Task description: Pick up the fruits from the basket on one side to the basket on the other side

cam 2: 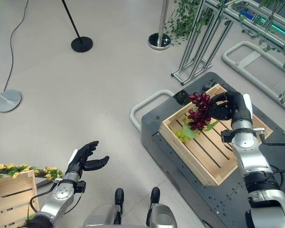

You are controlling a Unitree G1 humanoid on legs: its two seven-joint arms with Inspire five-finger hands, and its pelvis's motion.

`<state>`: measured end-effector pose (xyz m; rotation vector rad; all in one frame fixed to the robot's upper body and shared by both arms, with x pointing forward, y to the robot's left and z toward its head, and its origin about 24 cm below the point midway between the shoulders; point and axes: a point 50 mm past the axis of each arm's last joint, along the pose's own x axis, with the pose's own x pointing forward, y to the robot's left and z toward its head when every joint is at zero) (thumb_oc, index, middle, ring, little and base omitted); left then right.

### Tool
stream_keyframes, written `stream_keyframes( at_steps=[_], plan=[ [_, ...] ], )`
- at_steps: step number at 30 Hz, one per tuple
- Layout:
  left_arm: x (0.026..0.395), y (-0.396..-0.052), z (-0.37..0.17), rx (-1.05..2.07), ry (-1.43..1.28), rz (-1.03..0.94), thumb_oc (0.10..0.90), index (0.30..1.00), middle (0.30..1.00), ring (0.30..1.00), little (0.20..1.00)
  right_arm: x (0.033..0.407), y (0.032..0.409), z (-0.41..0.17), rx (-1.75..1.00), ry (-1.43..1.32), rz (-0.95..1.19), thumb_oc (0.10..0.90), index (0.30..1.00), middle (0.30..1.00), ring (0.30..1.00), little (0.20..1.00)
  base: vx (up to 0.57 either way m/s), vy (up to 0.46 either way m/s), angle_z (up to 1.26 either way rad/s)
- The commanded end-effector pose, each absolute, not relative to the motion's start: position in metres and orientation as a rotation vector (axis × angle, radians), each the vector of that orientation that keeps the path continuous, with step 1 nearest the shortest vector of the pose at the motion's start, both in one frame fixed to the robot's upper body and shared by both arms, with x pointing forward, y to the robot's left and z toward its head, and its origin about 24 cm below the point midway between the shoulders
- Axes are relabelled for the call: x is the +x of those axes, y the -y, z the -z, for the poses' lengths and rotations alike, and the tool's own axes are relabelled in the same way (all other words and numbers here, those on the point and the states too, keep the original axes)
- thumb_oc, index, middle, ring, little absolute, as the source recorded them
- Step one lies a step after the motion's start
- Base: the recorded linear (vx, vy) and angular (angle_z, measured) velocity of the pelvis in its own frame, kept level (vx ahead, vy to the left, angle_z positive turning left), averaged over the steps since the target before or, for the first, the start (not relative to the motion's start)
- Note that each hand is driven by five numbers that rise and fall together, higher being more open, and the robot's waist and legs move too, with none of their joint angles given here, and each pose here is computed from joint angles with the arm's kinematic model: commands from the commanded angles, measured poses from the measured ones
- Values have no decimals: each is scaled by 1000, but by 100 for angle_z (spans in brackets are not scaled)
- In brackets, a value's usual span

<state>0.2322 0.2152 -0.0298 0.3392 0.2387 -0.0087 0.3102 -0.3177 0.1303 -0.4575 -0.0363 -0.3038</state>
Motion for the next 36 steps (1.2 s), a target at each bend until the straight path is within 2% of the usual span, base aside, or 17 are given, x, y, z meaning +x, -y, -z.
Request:
stream_keyframes(
  at_steps=[1, 11, 20, 29, 36],
  plan=[
    [253, -210, -5, 457, -68, 122, 800, 900, 900, 900, 900, 313, 305, -206, -372, 420, 257, 400, 300, 300, 300, 300, 49, 24, 15],
    [269, -201, -46, 511, 49, 284, 800, 900, 900, 900, 900, 318, 264, -219, -264, 518, 98, 400, 300, 300, 300, 300, 36, 39, 8],
    [283, -174, -72, 465, 101, 444, 800, 900, 900, 900, 900, 325, 224, -224, -192, 530, -79, 400, 300, 300, 300, 300, -4, 27, 10],
    [299, -153, -94, 462, 126, 467, 800, 900, 900, 900, 900, 333, 180, -221, -173, 495, -223, 400, 300, 300, 300, 300, 15, 23, 6],
    [307, -142, -111, 414, 170, 413, 800, 900, 900, 900, 900, 335, 157, -214, -156, 464, -293, 400, 300, 300, 300, 300, 21, 24, 7]
  ],
)
